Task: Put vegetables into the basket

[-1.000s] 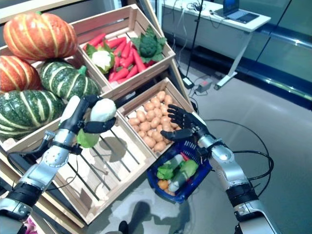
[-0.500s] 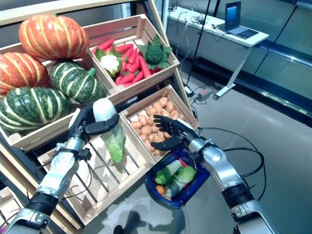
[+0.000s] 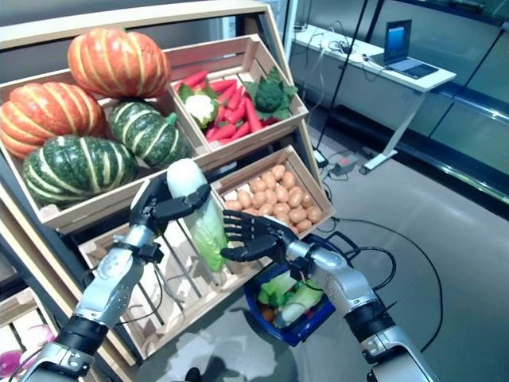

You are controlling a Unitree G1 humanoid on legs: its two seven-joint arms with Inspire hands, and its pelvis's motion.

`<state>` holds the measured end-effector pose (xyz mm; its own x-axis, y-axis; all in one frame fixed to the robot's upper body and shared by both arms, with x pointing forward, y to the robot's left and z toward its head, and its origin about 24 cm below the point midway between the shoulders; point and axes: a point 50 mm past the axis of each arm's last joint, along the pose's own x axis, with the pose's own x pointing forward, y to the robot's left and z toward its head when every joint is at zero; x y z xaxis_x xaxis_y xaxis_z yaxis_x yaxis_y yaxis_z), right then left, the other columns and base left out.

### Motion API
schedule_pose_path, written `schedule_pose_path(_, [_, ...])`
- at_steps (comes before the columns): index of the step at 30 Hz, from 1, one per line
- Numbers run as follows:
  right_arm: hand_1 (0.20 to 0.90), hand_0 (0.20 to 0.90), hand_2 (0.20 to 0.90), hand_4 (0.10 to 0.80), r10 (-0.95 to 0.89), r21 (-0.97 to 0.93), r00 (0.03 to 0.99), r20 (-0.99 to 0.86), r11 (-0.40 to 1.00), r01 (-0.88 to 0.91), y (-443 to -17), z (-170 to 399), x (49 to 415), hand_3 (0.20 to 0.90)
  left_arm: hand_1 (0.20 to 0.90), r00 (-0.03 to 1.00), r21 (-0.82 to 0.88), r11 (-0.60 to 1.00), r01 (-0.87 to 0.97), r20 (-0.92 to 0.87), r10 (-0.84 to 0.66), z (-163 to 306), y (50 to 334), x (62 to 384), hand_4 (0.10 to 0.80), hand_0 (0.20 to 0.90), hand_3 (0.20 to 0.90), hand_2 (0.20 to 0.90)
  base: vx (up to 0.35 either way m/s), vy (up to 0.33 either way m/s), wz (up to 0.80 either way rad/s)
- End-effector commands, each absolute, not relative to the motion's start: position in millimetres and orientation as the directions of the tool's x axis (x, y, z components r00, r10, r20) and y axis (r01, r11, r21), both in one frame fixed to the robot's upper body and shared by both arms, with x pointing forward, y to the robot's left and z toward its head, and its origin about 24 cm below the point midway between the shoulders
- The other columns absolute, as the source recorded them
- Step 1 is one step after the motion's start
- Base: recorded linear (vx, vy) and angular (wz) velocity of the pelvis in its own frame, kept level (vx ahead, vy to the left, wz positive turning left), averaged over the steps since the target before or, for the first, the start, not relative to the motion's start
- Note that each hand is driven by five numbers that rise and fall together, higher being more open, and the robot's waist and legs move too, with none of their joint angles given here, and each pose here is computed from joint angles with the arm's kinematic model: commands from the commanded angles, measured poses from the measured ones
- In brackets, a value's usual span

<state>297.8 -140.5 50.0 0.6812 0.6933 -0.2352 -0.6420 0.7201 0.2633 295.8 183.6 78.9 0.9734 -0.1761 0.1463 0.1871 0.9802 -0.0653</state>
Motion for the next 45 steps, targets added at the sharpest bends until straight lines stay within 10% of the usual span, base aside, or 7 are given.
schedule_pose_path(1, [0.9, 0.9, 0.9, 0.8, 0.816, 0.286, 0.577, 0.039, 0.544, -0.789, -101.3, 98.6, 307.2, 0.9, 0.3, 0.863, -0.045, 0.921, 0.387, 0.37, -0.345, 126.3, 149.8, 300.8, 0.4, 0.3, 0.3, 0.3, -0.003, -0.008, 0.08])
schedule_pose_path(14, [0.9, 0.9, 0.9, 0.8, 0.826, 0.232, 0.562, 0.031, 0.541, -0.808, -89.1, 122.6, 323.2, 0.9, 0.3, 0.8, -0.042, 0.837, 0.546, 0.324, -0.506, 123.3, 125.7, 298.2, 0.4, 0.3, 0.3, 0.3, -0.001, -0.001, 0.01])
schedule_pose_path(22, [0.9, 0.9, 0.9, 0.8, 0.418, -0.079, 0.905, 0.074, 0.907, -0.413, -111.4, 140.3, 352.2, 0.9, 0.3, 0.797, -0.126, 0.823, 0.554, 0.366, -0.481, 131.3, 110.9, 298.1, 0.4, 0.3, 0.3, 0.3, -0.003, 0.012, 0.0])
schedule_pose_path(29, [0.9, 0.9, 0.9, 0.8, 0.157, -0.197, 0.957, 0.245, 0.974, -0.11, -107.4, 156.9, 349.8, 0.9, 0.3, 0.802, -0.156, 0.829, 0.537, 0.398, -0.445, 139.0, 98.0, 295.4, 0.4, 0.3, 0.3, 0.3, -0.011, 0.01, -0.02])
schedule_pose_path(45, [0.9, 0.9, 0.9, 0.8, 0.335, -0.033, 0.942, -0.026, 0.941, -0.335, -90.2, 114.0, 349.5, 0.9, 0.3, 0.762, -0.133, 0.796, 0.59, 0.418, -0.495, 152.5, 93.7, 297.8, 0.4, 0.3, 0.3, 0.3, -0.001, 0.0, 0.01])
